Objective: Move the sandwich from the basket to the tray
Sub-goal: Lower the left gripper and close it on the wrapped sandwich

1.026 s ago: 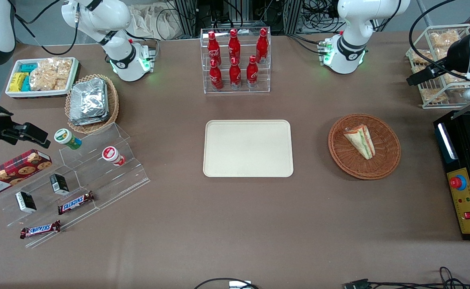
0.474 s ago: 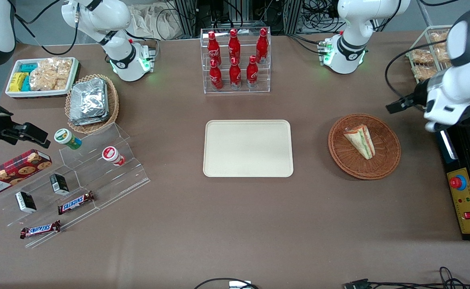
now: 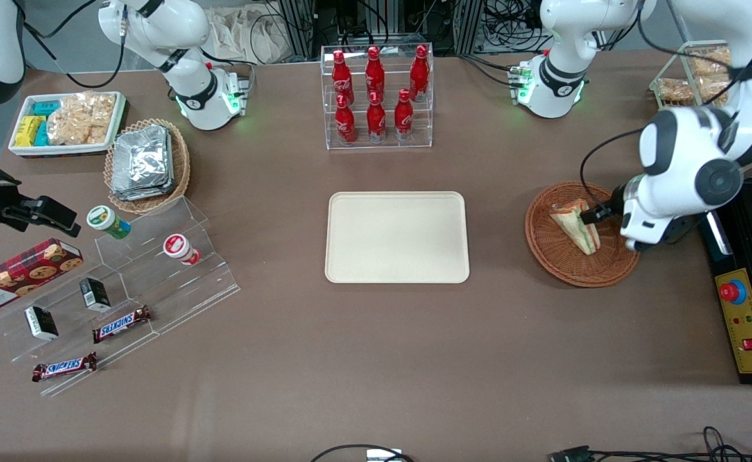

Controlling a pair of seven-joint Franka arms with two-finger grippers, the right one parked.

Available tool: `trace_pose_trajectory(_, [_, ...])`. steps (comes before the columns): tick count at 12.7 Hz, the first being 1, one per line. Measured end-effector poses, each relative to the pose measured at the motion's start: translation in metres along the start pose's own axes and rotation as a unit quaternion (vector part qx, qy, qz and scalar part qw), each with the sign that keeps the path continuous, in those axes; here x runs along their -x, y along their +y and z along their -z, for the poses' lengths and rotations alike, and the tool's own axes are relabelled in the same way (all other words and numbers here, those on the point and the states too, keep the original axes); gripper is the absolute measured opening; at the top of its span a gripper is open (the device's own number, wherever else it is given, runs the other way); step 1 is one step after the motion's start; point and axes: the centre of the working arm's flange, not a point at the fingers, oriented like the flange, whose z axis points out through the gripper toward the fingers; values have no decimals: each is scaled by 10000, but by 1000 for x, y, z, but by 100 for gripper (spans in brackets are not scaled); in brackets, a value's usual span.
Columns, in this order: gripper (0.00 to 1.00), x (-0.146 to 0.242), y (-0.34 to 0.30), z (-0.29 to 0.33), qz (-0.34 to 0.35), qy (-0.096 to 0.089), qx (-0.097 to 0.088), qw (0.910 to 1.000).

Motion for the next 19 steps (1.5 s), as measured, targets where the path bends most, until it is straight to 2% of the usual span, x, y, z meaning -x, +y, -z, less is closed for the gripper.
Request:
trace_pose_trajectory(3, [99,-13,7,-34,41,-121,-93,9999])
trace_pose_trajectory(7, [96,-23,12,-65,141,-192,-120,9996])
trace_pose_trajectory(8, [88,-25,14,-71,154,-213,-127,9996])
trace_pose_trajectory(9, [87,-26,14,-76,184,-234,-137,9995])
trace_pose_trajectory(10, [79,-26,15,-78,238,-249,-147,9993])
trace_pose_trajectory(13, [44,-21,25,-77,291,-225,-178,9992])
trace_pose_trajectory(16, [33,-17,32,-70,275,-187,-193,9993])
trace_pose_trajectory(19, [27,-7,27,-14,190,-148,-322,9992])
